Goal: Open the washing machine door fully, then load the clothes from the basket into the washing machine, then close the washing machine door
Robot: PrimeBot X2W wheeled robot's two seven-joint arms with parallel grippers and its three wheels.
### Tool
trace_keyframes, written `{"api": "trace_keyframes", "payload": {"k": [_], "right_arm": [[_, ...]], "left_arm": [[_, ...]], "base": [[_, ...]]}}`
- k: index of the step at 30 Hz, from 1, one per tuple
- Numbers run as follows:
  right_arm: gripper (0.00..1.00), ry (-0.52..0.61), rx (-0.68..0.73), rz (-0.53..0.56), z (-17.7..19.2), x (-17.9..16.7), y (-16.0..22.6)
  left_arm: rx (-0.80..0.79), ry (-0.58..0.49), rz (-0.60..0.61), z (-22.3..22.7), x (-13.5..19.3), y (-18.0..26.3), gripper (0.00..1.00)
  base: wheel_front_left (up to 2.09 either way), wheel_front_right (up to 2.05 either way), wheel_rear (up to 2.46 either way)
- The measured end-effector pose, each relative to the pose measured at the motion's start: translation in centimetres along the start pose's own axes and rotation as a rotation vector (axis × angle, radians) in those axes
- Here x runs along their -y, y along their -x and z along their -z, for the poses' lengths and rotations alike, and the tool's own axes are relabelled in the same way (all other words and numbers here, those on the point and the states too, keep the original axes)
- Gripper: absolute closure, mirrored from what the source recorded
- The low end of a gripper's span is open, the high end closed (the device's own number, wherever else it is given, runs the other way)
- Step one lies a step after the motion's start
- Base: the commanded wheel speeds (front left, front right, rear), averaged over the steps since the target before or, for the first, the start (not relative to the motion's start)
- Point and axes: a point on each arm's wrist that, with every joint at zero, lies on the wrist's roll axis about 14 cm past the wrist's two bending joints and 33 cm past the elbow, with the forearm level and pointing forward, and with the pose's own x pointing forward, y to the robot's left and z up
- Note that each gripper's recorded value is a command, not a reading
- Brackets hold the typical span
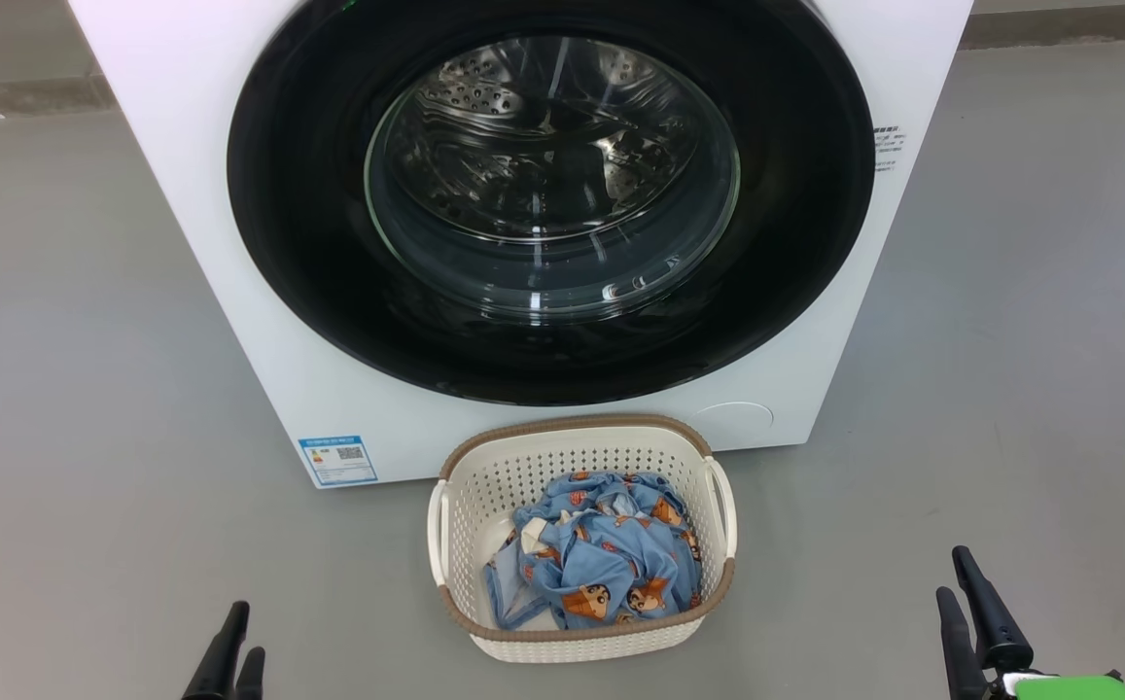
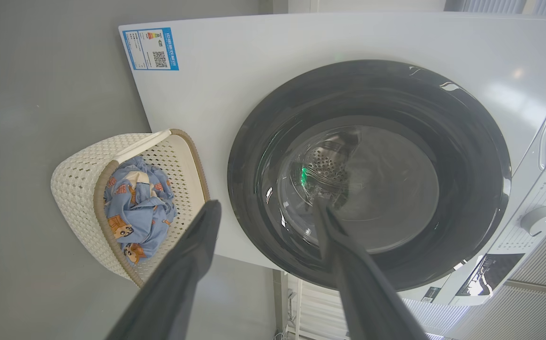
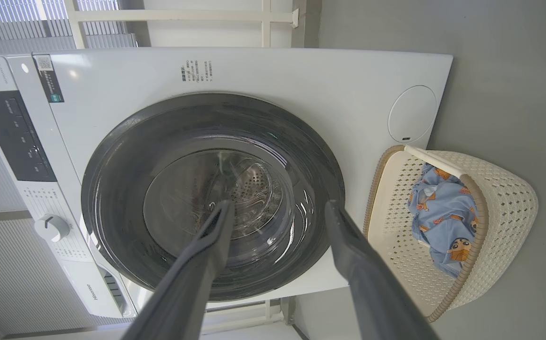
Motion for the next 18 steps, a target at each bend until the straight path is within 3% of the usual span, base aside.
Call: {"api": "trace_keyframes", "payload": {"k": [10,18], "right_arm": [[0.00,0.070,0.006,-0.016,0.1,-0.6,-0.1],[0.00,0.177,-0.002,-0.036,0.6,-1.3,-0.3]], "left_arm": [[0.016,-0.054,0.011,-0.2,0.4,-0.1,0.00],[0.039,-0.155,0.014,-0.7,0.6,-0.1,0.00]], "base": [[0.00,0.00,0.00],[0.00,0.00,0.00]]}}
